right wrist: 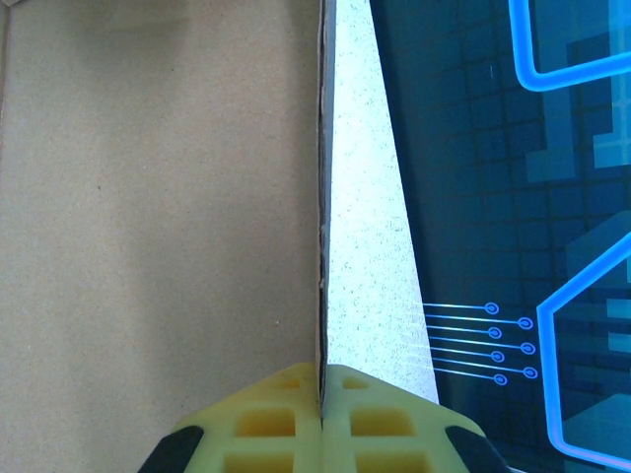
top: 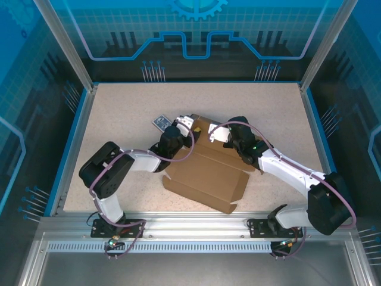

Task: Fold the paper box

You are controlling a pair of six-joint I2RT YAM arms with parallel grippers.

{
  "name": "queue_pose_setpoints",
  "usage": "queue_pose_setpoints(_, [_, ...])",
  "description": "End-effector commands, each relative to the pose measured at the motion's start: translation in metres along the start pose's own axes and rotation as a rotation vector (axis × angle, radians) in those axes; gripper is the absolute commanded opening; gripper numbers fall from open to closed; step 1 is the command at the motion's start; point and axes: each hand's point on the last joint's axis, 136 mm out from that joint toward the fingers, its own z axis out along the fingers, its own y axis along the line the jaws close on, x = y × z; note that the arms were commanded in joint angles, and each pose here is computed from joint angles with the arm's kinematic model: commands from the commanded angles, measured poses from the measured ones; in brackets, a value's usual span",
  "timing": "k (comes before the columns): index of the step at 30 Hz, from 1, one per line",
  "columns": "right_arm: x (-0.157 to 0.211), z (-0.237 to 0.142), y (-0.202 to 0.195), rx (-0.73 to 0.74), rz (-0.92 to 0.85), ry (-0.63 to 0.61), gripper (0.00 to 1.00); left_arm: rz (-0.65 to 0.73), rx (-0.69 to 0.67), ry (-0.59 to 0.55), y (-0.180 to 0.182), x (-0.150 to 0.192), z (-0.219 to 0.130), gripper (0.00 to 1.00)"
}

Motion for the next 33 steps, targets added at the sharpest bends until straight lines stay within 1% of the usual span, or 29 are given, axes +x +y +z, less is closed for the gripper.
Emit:
queue_pose_setpoints(1, [0.002, -0.006, -0.002, -0.010, 0.018, -0.002, 0.00, -0.064, 0.063, -0.026, 0.001, -0.016, -0.010, 0.71])
queue_pose_setpoints(4, [0.001, -0.006, -0.002, -0.010, 0.020, -0.007, 0.00, -0.130, 0.105, -0.003, 0.010, -0.014, -0.008, 0.67])
queue_pose_setpoints(6, [0.001, -0.005, -0.001, -0.013, 0.018, -0.005, 0.00, -0.170, 0.134, -0.003, 0.015, -0.014, -0.006, 0.63])
queue_pose_setpoints(9, [0.001, -0.005, 0.000, -0.016, 0.019, -0.004, 0.00, -0.193, 0.164, 0.002, 0.017, -0.013, 0.000, 0.54])
queue_pose_setpoints(15, [0.001, -0.006, -0.002, -0.013, 0.017, -0.004, 0.00, -0.178, 0.204, 0.030, 0.011, -0.008, 0.009, 0.43])
queue_pose_setpoints(21, [0.000, -0.005, -0.004, -0.008, 0.027, -0.004, 0.00, -0.169, 0.207, 0.038, 0.010, -0.003, 0.014, 0.32])
queue_pose_setpoints(28, [-0.001, -0.004, -0.006, -0.003, 0.043, -0.002, 0.00, -0.160, 0.208, 0.033, 0.009, -0.002, 0.017, 0.12])
queue_pose_setpoints(33, [-0.001, -0.004, -0.007, 0.000, 0.068, -0.002, 0.00, -0.155, 0.197, 0.011, 0.009, -0.007, 0.016, 0.02])
